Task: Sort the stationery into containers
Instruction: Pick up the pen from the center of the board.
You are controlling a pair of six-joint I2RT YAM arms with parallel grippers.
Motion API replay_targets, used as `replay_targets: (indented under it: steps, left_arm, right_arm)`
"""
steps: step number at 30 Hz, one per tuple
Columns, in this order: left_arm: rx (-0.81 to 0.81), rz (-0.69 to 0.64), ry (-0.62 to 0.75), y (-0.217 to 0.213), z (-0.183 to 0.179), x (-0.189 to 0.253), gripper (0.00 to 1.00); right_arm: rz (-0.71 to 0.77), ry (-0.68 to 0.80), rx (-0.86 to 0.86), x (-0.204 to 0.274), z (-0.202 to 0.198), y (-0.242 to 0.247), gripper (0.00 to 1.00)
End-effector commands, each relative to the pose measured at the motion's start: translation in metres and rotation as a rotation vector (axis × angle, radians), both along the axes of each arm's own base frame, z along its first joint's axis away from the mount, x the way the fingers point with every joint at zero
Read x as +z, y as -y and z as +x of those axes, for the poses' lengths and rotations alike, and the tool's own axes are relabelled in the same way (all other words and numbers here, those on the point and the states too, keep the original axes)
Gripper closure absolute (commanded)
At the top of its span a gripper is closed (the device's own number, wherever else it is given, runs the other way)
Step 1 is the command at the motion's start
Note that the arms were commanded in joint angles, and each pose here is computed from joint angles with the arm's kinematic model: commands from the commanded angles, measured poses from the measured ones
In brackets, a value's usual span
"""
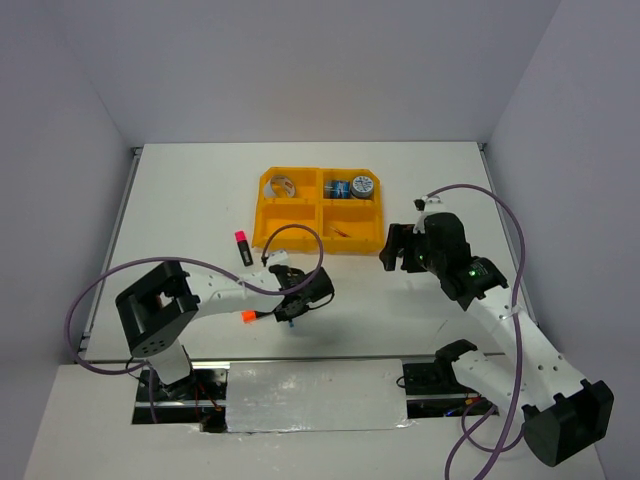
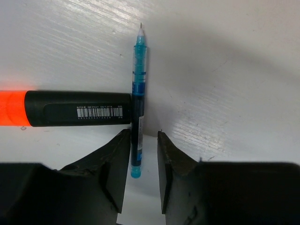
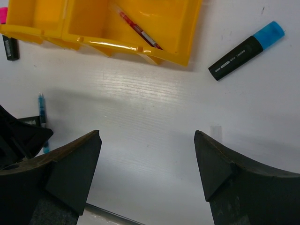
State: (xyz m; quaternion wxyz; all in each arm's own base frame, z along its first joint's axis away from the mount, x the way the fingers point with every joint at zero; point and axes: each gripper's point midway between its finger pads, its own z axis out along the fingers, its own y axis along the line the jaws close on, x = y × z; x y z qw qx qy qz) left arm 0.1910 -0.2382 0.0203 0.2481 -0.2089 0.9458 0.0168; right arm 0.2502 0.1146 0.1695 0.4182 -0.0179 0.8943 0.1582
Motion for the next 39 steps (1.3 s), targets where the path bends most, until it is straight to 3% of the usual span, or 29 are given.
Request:
replay_targets:
  steps: [1,8,9,16,20,23,29,33,39]
  left_arm:
    - [0.007,0.005,-0.016,-0.002,-0.002,-0.007,0.59]
    - [0.001,-0.001,-0.027,-0.004,-0.006,-0.012,0.68]
    - [-0.001,-0.009,-0.028,-0.003,-0.006,-0.012,0.76]
    - [-0.051,-0.034,-0.072,0.004,-0.014,-0.027,0.99]
    - [-0.131,-0.052,-0.066,0.015,-0.016,-0.022,1.0]
    - [-0.225,-0.012,0.018,0.032,-0.01,0.015,1.0]
    - [-0.306,0.053,0.173,0.021,-0.016,0.091,1.0]
    - [-0.51,-0.043,0.257,0.025,-0.026,0.136,1.0]
    - [-0.602,-0.104,0.362,-0.012,-0.04,0.186,1.0]
  right_arm:
    - [0.018,0.033,0.004,0.006,0.005,-0.003,0.13]
    - [0.025,0.034,0.013,0.006,0.005,-0.005,0.13]
    - [0.025,0.031,0.014,0.006,0.005,-0.005,0.13]
    - [0.033,0.011,0.028,0.005,0.004,-0.008,0.12]
    - [0.043,0.006,0.026,0.004,0.004,-0.007,0.11]
    - [0.046,-0.045,0.027,-0.008,0.007,-0.007,0.1]
    - [-0.064,-0.152,-0.084,-0.041,0.019,0.014,0.1]
    - [-0.123,-0.173,-0.096,-0.048,0.023,0.021,0.09]
    - [-0.199,-0.287,-0.116,-0.08,0.024,0.03,0.09]
